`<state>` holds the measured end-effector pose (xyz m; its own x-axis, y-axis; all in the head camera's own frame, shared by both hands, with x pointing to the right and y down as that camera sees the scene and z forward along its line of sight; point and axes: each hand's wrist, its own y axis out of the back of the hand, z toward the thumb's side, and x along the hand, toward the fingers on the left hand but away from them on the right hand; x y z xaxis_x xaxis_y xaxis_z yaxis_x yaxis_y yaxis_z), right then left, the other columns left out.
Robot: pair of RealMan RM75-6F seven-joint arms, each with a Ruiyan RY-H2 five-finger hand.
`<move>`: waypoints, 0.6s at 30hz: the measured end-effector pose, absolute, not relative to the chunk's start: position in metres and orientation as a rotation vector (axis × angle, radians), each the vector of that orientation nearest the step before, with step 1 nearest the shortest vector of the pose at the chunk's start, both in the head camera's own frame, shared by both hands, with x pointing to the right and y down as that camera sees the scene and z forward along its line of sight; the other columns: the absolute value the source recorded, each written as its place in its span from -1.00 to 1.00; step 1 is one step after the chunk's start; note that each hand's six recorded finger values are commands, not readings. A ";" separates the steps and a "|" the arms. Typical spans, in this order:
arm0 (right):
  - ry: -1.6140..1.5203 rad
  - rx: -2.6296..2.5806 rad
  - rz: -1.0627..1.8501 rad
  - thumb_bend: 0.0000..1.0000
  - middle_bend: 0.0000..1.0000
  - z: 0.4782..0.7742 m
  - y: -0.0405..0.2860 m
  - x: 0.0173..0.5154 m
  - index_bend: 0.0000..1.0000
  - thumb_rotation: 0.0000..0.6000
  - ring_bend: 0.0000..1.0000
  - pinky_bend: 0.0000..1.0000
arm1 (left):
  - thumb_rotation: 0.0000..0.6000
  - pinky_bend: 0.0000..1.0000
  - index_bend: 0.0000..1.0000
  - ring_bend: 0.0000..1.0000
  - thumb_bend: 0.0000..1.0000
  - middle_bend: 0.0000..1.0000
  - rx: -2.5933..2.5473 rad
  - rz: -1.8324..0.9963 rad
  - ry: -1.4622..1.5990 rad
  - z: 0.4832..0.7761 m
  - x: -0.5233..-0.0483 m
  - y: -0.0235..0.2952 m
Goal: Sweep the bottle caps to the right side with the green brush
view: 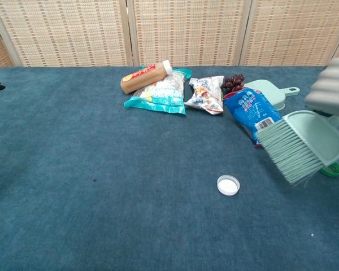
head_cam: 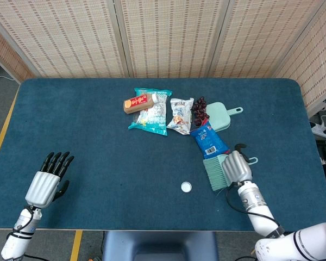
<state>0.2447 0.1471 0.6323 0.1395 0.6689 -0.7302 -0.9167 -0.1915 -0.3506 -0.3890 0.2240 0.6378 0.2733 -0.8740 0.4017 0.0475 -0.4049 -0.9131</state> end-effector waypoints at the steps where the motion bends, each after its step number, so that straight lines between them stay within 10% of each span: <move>1: 0.336 -1.006 1.438 -0.01 0.79 0.635 0.150 0.231 0.92 1.00 0.24 -0.36 | 1.00 -0.97 -1.00 -1.00 -0.10 -1.00 -1.636 -1.276 0.774 0.638 -0.389 0.224; 18: 0.404 -0.978 1.201 -0.01 0.79 0.655 0.179 0.114 0.92 1.00 0.24 -0.36 | 1.00 -0.97 -1.00 -1.00 -0.10 -1.00 -1.636 -1.276 0.774 0.638 -0.389 0.224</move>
<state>0.1140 0.1790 0.6555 0.3546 0.5909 -0.7246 -0.9088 0.0356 -0.4157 -0.3890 0.2240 0.6378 0.2733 -0.8740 0.4017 0.0475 -0.4049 -0.9131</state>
